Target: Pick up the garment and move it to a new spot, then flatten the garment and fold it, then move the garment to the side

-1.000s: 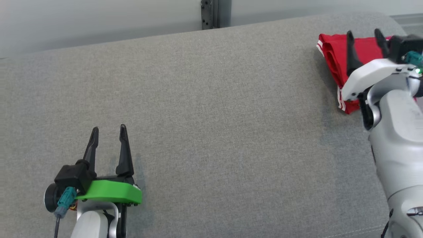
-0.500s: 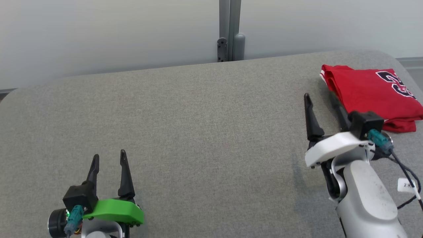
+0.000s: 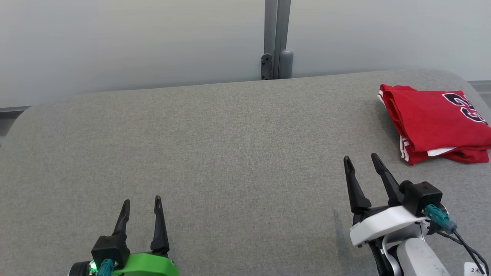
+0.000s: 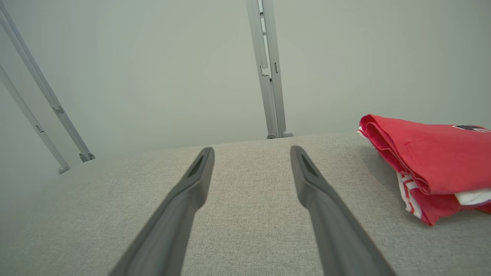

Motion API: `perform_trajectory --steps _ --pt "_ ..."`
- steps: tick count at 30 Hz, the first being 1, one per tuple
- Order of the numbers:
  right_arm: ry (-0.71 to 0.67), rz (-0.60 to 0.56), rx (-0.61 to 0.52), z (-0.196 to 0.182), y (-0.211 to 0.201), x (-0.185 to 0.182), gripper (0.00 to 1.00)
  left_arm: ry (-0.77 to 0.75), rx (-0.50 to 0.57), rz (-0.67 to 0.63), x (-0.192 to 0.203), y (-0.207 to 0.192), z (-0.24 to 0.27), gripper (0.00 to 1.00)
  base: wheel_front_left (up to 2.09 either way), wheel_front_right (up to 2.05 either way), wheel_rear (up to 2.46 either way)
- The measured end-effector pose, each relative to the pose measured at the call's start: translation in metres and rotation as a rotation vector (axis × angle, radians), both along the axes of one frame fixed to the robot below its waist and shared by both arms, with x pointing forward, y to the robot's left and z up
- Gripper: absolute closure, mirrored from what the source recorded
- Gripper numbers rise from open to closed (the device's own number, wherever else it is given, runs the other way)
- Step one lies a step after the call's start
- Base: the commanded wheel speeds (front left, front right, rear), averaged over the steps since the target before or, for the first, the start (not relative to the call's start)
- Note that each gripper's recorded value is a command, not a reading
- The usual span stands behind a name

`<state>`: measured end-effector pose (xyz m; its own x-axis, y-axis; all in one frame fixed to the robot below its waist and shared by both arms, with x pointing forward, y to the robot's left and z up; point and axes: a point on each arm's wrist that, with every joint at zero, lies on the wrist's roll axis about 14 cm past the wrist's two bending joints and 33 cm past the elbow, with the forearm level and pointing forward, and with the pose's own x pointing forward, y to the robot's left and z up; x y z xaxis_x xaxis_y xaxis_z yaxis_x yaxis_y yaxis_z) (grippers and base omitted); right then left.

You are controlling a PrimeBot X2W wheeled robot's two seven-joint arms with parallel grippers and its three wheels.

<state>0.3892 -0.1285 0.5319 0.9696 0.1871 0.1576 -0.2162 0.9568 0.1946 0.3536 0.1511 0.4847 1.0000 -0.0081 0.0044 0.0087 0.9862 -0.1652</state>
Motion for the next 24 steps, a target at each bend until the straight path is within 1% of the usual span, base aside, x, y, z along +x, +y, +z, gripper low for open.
perform_trajectory --steps 3,8,23,24 --pt "-0.014 -0.003 -0.010 0.004 -0.001 -0.002 0.00 0.000 0.000 0.008 -0.001 0.001 0.000 0.00 0.00 0.00 0.00" --pt "0.009 0.005 -0.011 -0.005 0.001 -0.010 0.00 -0.003 -0.001 0.021 -0.003 0.003 0.001 0.00 0.00 0.00 0.00" --pt "0.020 0.015 -0.012 -0.009 0.005 -0.010 0.00 -0.003 0.004 0.031 -0.004 0.006 0.002 0.00 0.00 0.00 0.00" --pt "0.023 0.016 -0.012 -0.010 0.005 -0.010 1.00 -0.002 0.004 0.031 -0.004 0.006 0.001 1.00 0.00 0.00 0.00"
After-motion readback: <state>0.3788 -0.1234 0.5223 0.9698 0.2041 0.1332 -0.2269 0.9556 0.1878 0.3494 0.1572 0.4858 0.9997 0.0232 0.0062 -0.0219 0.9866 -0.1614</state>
